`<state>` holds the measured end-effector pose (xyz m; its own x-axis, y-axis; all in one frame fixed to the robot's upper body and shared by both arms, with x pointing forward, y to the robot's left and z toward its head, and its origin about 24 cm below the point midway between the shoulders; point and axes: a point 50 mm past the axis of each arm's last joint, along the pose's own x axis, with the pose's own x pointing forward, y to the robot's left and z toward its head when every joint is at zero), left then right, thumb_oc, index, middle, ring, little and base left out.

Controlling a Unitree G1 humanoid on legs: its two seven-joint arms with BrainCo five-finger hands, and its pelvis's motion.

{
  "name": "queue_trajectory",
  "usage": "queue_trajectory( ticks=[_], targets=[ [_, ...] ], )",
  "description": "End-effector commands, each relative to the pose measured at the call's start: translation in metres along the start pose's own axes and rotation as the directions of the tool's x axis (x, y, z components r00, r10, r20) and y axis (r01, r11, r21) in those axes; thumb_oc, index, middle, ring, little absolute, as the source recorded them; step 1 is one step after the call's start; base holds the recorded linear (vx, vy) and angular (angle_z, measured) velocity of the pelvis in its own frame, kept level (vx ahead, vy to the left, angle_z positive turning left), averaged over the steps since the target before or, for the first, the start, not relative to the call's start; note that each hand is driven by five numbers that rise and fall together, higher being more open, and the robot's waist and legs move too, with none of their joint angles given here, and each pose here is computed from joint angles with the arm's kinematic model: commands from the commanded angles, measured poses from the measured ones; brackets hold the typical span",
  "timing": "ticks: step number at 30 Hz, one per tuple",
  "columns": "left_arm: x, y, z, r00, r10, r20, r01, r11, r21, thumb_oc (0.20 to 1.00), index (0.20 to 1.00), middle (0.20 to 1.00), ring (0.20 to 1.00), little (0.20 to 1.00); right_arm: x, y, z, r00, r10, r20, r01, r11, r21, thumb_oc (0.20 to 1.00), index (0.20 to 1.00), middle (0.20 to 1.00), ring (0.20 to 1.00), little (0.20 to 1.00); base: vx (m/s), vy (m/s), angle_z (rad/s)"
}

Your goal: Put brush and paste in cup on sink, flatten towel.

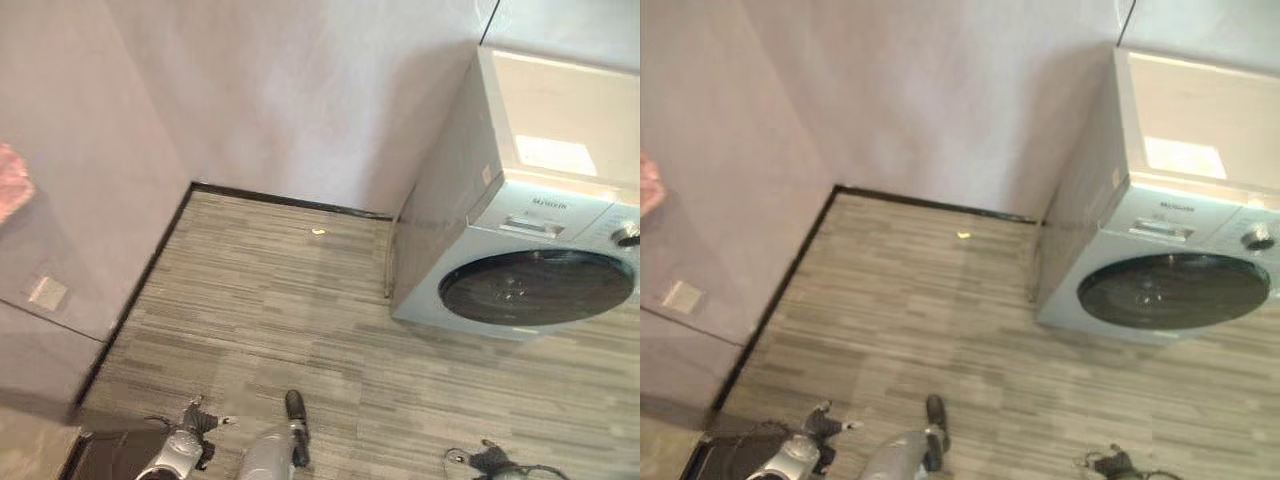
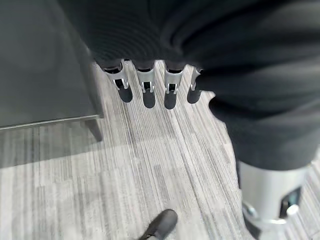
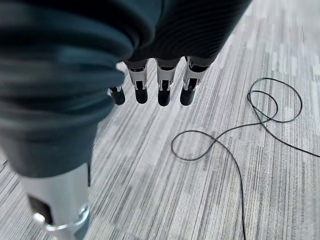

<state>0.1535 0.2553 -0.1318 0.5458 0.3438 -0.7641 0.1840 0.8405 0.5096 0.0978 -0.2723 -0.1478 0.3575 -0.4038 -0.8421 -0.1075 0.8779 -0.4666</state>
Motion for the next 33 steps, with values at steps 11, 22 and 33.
queue_trajectory(
  ticks=[11,22,33],
  targets=[
    [0.005,0.029,0.016,0.995,0.085,0.058,-0.085,0.996,0.005,1.0,1.0,1.0,1.0,1.0,0.0,0.002,0.03,0.993,0.01,0.115,-0.005,0.999,-0.04,1.0,1.0,1.0,1.0,1.0,0.23,0.186,0.44],
    [0.003,0.006,0.012,0.999,0.026,0.043,-0.028,0.998,0.06,1.0,1.0,1.0,1.0,1.0,0.0,-0.003,-0.003,1.0,0.001,0.015,0.0,0.998,-0.069,1.0,1.0,1.0,1.0,1.0,0.36,-0.088,1.4],
    [0.008,0.017,0.031,0.995,0.069,0.077,-0.073,0.997,0.041,1.0,1.0,1.0,1.0,1.0,0.0,-0.018,0.019,0.991,-0.036,0.126,0.045,0.997,-0.069,1.0,1.0,1.0,1.0,1.0,0.08,-0.112,0.56]
  ],
)
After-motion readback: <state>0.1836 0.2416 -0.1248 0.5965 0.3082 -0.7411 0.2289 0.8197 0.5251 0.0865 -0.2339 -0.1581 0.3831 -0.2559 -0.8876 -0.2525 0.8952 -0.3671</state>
